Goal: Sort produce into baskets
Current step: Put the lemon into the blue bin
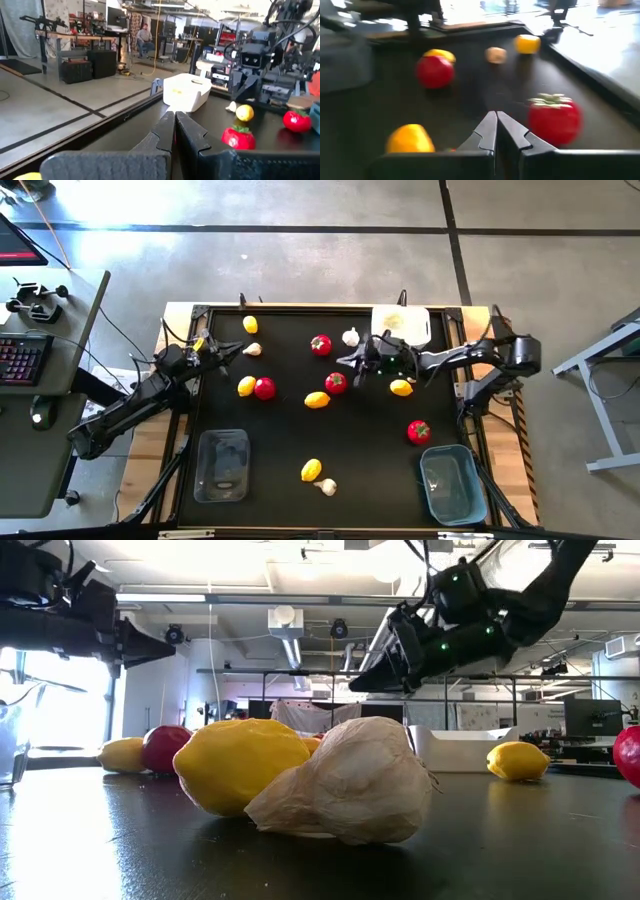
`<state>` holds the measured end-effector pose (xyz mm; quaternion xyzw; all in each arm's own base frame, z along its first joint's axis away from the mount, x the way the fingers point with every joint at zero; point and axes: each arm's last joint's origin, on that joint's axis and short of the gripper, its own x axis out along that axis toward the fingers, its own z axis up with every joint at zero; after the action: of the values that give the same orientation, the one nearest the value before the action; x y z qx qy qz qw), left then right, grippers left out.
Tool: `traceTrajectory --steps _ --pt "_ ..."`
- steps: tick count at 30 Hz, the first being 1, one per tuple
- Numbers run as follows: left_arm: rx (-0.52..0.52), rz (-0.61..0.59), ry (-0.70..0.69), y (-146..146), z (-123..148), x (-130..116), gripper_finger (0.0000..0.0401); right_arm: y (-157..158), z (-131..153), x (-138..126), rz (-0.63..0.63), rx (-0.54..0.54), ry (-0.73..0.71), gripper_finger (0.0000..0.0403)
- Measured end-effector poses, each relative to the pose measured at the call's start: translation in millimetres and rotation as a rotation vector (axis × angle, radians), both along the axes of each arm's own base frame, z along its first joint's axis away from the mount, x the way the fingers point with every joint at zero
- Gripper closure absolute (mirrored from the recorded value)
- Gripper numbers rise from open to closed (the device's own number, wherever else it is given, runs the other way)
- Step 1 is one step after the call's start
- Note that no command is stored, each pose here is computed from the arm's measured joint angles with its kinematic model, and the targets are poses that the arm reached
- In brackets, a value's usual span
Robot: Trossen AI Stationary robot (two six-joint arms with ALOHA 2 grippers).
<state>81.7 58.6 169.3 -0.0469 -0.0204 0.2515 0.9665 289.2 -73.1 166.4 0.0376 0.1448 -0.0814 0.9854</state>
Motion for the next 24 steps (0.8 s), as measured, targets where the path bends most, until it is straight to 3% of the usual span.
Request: traceTrajectory --steps 4,15,24 --pt "-0.028 -0.062 0.035 0.2 -3.7 3.1 0.0401 0.7 -7.2 5.6 0.070 0.016 -0.036 0.0403" --pt "-0.065 -0.132 0.143 1.5 -13.6 10.9 0.0401 0.9 -3.5 12.7 0.078 0.026 -0.070 0.0403" --pt "-0.061 -0.182 0.164 -0.4 1.5 19.0 0.0401 -0.7 -0.7 14.6 0.074 0.022 -0.077 0.0402"
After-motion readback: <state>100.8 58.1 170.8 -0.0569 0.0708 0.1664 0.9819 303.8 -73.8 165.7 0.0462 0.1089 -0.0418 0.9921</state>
